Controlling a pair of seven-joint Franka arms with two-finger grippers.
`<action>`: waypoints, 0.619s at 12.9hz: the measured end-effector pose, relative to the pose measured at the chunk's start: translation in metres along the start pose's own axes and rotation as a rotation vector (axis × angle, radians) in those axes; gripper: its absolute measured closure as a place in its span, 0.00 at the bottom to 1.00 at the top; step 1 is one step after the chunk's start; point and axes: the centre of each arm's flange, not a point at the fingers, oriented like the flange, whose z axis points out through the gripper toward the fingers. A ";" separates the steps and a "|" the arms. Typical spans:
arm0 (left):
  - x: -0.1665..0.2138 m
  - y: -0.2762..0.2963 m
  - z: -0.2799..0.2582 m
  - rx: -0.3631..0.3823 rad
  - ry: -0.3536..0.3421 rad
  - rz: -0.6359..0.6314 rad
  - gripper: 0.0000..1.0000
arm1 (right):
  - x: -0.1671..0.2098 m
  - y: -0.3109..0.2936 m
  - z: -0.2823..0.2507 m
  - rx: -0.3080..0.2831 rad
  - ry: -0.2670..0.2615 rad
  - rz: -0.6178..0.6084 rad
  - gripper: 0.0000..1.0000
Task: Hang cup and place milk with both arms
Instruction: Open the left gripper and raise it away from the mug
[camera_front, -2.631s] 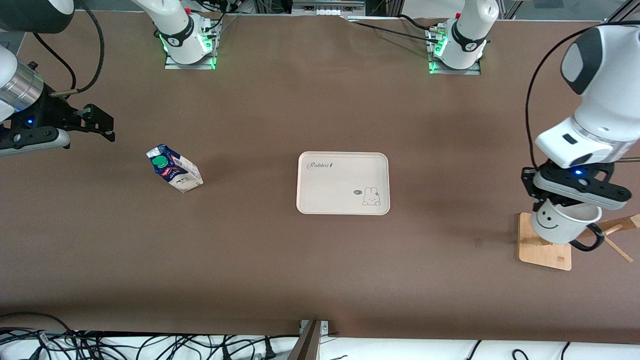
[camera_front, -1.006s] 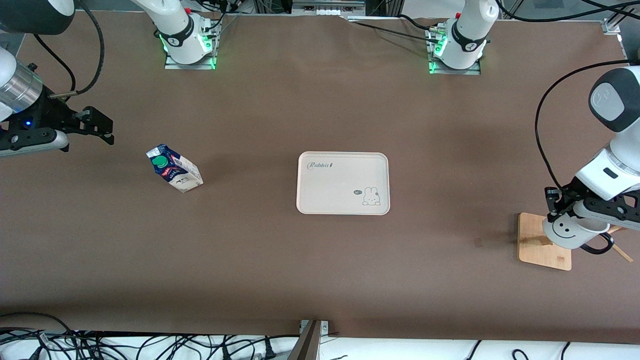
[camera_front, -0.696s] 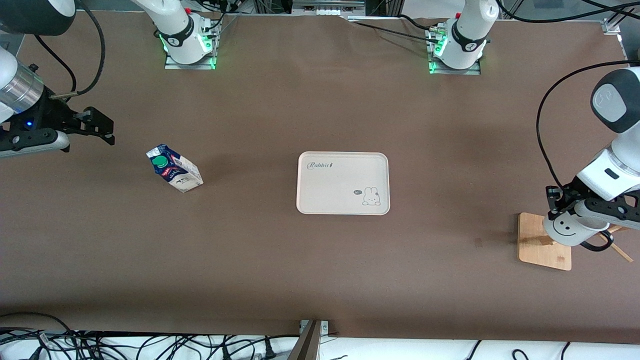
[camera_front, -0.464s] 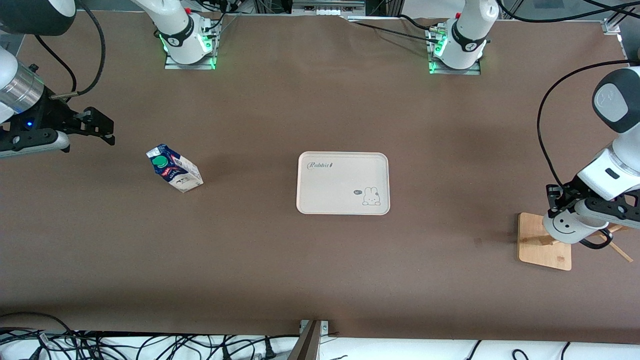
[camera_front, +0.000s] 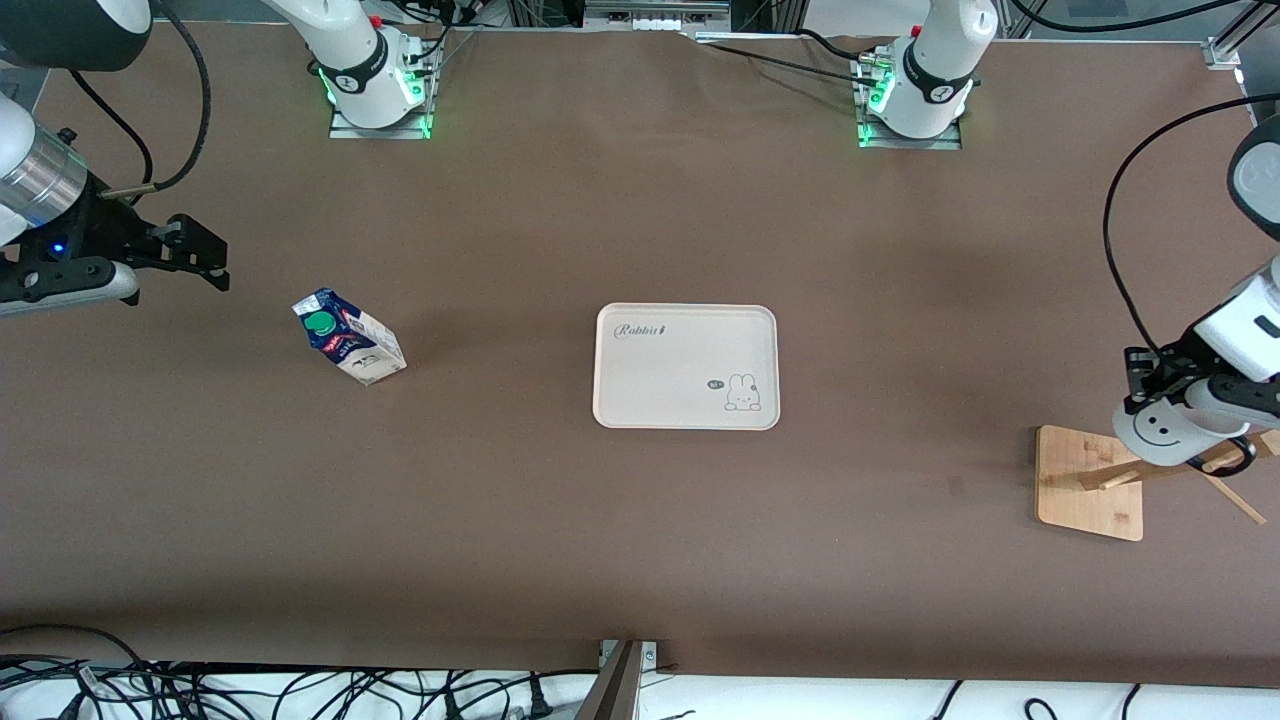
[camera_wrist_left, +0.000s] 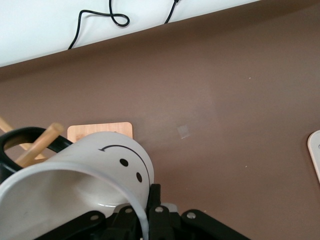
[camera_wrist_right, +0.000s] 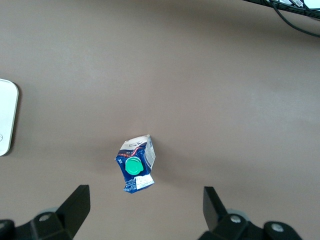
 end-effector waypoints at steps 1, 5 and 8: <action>-0.003 -0.008 -0.001 0.005 -0.002 0.025 0.95 | 0.000 0.000 0.000 0.000 0.000 0.000 0.00; -0.009 -0.021 -0.001 -0.036 0.021 0.025 0.68 | 0.000 0.000 0.000 0.000 0.000 0.001 0.00; -0.011 -0.019 -0.003 -0.065 0.007 0.017 0.38 | 0.000 0.001 0.000 0.000 0.001 0.003 0.00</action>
